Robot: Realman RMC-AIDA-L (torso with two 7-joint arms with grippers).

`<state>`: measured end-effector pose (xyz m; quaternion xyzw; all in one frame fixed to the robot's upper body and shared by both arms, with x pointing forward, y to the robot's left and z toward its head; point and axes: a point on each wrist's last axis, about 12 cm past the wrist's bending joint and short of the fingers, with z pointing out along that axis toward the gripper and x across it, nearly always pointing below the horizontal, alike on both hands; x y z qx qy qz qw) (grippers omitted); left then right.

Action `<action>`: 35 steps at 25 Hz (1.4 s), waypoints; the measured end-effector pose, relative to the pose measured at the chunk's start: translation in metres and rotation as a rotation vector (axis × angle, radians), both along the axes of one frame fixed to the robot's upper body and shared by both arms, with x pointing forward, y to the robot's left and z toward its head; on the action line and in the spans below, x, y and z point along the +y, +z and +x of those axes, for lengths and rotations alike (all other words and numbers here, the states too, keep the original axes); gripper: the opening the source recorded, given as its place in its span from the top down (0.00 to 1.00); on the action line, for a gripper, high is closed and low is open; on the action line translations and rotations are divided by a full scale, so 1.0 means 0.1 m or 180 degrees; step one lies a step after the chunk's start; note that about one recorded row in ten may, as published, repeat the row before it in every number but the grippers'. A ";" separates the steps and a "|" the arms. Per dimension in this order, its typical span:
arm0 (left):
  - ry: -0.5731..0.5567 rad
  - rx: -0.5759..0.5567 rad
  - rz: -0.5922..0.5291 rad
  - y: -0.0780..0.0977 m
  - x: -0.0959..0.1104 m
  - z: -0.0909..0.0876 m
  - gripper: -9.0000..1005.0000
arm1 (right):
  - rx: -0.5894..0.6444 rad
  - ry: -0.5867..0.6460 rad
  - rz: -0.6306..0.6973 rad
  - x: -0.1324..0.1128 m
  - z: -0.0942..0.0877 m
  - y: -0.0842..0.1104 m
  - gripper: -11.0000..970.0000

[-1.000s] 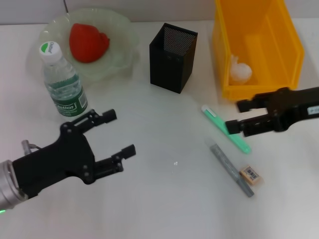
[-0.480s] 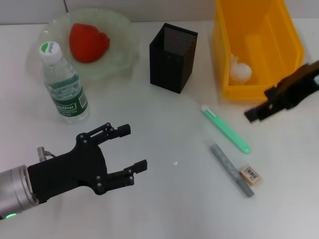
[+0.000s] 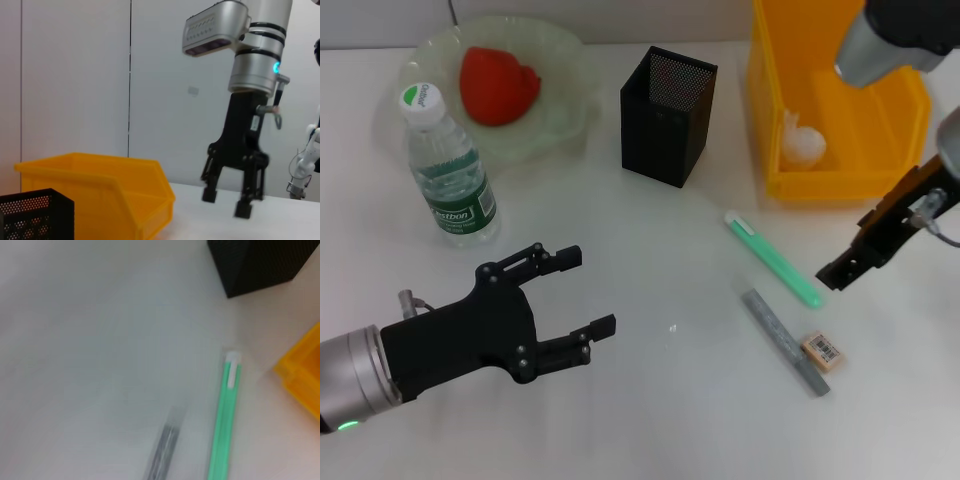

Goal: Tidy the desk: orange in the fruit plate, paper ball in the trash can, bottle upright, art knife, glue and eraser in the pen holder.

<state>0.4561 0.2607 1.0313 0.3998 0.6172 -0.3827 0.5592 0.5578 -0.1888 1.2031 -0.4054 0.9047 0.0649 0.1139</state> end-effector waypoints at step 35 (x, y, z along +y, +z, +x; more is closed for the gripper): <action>-0.0053 -0.0030 -0.0025 0.00 -0.02 -0.02 0.19 | -0.0015 -0.0678 0.0073 0.31 0.41 -0.62 0.20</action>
